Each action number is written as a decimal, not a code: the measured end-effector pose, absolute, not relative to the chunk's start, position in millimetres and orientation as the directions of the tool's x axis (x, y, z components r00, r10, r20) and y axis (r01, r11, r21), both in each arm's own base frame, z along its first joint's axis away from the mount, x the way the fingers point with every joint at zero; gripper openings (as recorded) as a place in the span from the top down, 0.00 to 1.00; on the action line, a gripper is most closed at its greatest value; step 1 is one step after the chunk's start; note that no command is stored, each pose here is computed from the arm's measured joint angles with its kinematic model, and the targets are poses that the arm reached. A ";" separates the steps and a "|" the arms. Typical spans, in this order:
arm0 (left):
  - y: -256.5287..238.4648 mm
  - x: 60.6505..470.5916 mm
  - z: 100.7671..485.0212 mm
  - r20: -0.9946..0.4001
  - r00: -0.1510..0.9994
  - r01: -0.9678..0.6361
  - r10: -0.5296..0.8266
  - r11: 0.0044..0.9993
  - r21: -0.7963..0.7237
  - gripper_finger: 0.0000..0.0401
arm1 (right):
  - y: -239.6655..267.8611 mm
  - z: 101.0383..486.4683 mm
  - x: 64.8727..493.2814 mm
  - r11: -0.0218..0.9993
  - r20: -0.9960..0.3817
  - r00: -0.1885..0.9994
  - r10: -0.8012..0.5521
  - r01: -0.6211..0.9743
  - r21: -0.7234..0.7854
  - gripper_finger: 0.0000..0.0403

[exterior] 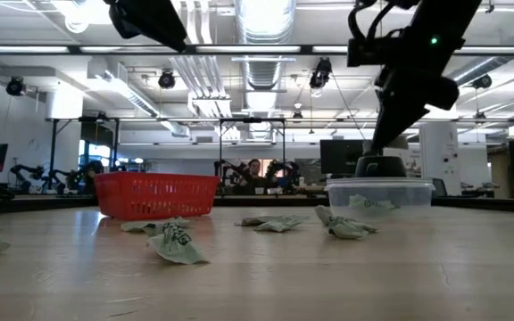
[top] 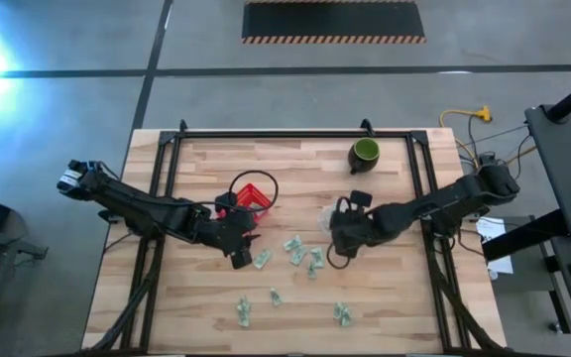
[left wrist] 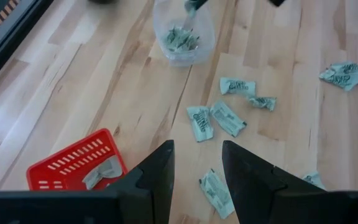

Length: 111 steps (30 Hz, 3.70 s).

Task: Pick and place items into bin
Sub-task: Put the stevia packet into the transparent bin, then put the stevia packet into the red bin

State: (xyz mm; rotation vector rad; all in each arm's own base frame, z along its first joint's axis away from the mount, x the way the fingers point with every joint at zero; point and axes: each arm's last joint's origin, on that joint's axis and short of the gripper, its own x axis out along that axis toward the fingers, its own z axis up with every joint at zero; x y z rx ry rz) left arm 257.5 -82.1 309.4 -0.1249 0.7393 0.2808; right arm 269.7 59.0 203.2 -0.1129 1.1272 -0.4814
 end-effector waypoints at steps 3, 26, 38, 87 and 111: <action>-82.4 258.4 310.2 -0.671 0.713 -0.294 0.205 0.956 -0.020 0.70 | 50.3 200.9 269.8 0.886 -0.843 0.318 -0.433 0.324 -0.333 0.93; -84.8 261.6 301.1 -0.700 0.692 -0.274 0.179 0.961 -0.025 0.70 | 46.0 207.3 266.2 0.921 -0.877 0.333 -0.345 0.302 -0.248 0.67; -99.5 288.5 253.6 -0.843 0.535 -0.273 0.055 0.956 -0.111 0.70 | 98.9 244.6 227.9 0.962 -0.832 0.523 -0.186 0.268 -0.046 0.71; -101.9 324.5 221.7 -0.879 0.475 -0.608 -0.040 0.707 -0.361 0.58 | 178.3 227.8 170.4 0.963 -0.819 0.572 -0.034 0.238 0.126 0.83; -100.5 342.9 187.9 -0.964 0.248 -0.699 0.099 0.707 -0.108 0.45 | 177.3 228.0 170.6 0.962 -0.808 0.586 -0.061 0.250 0.109 0.84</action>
